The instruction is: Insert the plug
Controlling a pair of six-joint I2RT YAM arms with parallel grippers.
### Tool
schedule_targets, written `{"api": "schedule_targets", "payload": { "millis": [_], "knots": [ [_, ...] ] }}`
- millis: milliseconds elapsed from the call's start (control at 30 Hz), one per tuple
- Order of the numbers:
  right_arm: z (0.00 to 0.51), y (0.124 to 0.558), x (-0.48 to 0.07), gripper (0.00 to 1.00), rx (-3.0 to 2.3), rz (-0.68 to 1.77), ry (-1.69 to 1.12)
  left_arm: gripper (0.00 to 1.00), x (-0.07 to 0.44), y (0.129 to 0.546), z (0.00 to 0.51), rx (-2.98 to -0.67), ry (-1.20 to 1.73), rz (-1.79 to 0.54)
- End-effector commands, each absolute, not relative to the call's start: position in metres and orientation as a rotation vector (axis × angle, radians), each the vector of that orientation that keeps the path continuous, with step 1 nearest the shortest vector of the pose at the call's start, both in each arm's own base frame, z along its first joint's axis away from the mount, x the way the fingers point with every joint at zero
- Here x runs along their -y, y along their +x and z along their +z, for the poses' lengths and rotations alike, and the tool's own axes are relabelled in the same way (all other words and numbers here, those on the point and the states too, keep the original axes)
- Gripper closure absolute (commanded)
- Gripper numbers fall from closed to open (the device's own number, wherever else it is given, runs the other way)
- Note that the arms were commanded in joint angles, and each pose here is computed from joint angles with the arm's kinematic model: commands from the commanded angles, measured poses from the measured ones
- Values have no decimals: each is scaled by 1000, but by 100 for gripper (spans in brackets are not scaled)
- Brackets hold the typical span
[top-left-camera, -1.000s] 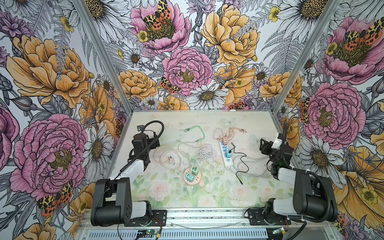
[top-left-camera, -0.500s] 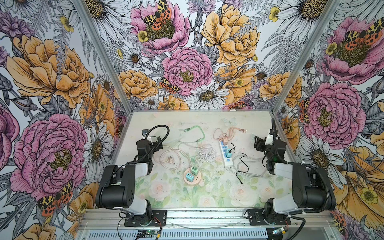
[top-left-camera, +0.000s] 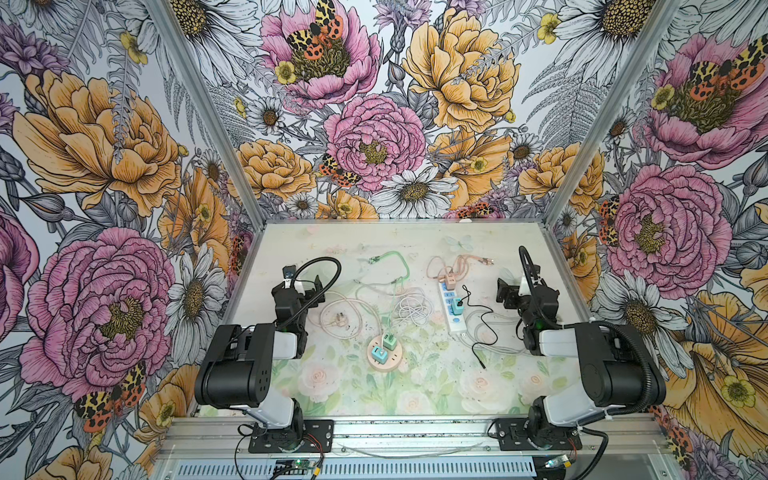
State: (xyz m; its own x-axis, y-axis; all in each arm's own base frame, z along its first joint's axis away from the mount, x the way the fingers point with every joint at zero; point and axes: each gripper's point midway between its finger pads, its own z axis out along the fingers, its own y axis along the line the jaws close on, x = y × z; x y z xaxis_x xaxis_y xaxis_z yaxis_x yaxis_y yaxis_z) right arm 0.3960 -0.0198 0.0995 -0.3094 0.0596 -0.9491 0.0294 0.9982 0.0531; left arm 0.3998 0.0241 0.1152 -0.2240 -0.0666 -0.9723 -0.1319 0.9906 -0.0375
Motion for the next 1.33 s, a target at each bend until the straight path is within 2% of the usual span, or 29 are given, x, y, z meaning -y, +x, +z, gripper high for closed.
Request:
{"api": "schedule_targets", "payload": {
  "millis": [0,1300],
  "knots": [
    [112,403,21,1,-1846,-15,58,1,-24,404,130,-1745,-151,68],
    [112,403,20,1,-1843,-18,57,1,-24,405,130,-1744,-150,68]
  ]
}}
